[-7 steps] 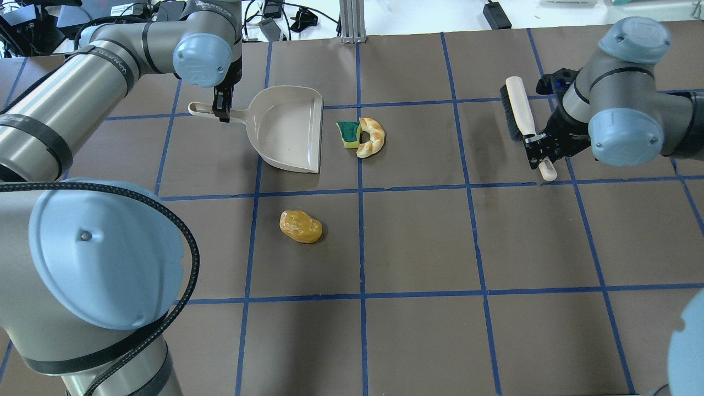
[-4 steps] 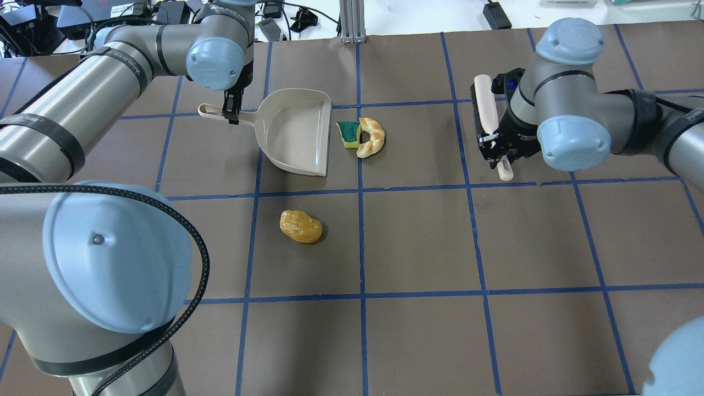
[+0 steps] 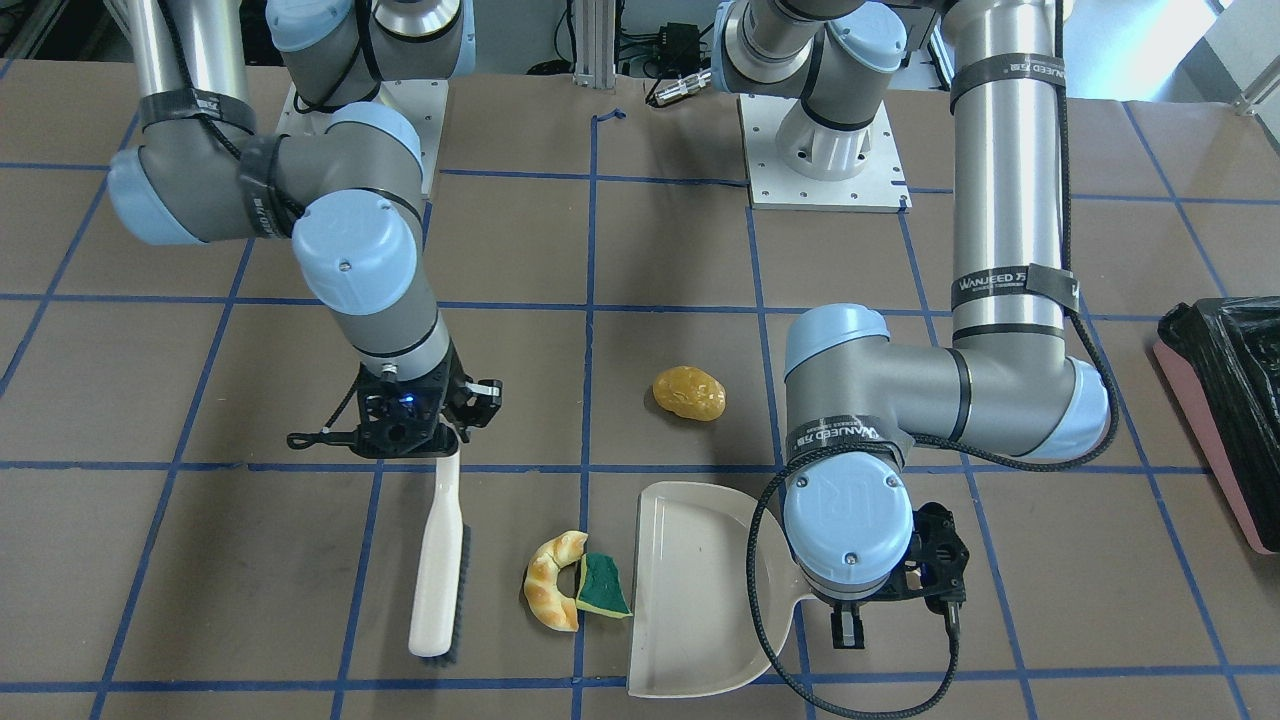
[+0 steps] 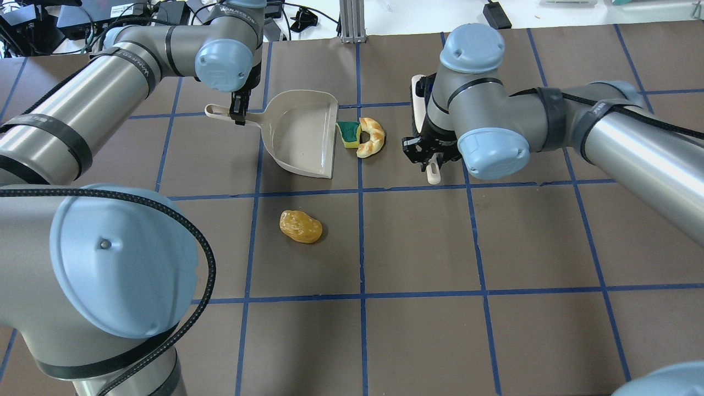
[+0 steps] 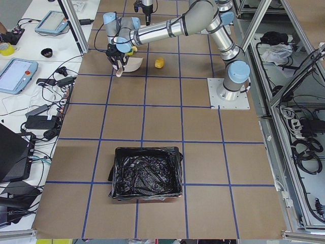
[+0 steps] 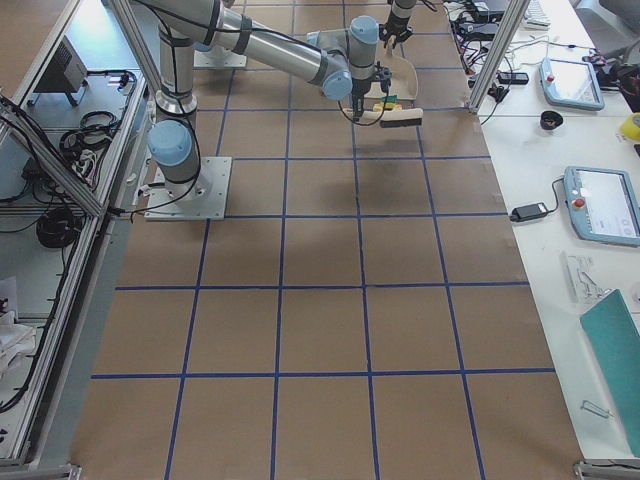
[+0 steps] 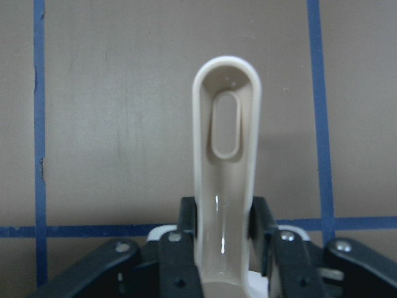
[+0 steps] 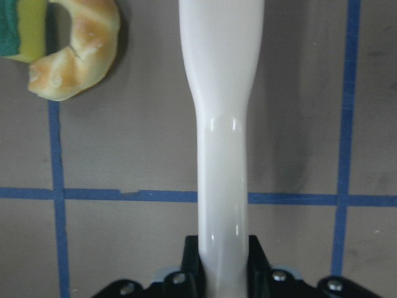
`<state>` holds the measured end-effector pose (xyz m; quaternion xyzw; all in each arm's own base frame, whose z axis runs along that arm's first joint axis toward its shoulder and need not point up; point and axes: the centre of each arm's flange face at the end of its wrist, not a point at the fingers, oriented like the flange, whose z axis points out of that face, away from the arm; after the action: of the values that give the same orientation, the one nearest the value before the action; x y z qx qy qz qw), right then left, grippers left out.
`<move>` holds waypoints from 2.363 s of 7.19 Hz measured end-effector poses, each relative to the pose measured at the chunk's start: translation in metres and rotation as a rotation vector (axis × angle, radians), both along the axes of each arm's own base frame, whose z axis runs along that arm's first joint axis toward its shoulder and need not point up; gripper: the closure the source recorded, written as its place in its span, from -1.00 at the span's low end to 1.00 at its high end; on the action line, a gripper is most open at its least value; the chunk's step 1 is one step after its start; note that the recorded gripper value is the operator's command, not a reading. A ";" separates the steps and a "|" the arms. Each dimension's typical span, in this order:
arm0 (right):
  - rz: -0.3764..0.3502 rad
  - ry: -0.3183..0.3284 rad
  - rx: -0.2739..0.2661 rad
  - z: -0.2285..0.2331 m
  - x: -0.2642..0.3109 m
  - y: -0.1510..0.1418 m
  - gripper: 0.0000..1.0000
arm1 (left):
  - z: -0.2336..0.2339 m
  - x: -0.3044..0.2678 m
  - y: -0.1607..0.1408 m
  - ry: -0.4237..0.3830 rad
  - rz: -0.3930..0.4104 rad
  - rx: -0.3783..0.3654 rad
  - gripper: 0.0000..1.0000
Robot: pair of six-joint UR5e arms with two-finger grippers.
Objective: Sweep and dump trash into bin
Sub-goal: 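Sweep the bread ring and sponge into the dustpan with the right-held brush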
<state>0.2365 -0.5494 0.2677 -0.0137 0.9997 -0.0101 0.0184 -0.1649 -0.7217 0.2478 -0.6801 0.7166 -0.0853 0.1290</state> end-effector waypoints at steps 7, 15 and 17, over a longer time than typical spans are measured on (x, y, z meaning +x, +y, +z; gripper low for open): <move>-0.127 -0.007 0.066 -0.047 0.064 0.002 0.86 | 0.001 -0.001 0.000 0.003 0.000 -0.001 1.00; -0.171 -0.136 0.057 -0.037 0.177 0.023 0.86 | 0.001 -0.001 0.000 0.009 0.000 -0.001 1.00; -0.172 -0.147 0.053 -0.031 0.200 0.037 0.83 | 0.001 -0.002 0.000 0.014 0.000 -0.001 1.00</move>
<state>0.4368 -0.5126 0.2364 0.0736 0.9930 0.0140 0.0910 -0.1665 -0.7214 0.2491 -0.6807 0.7176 -0.0809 0.1233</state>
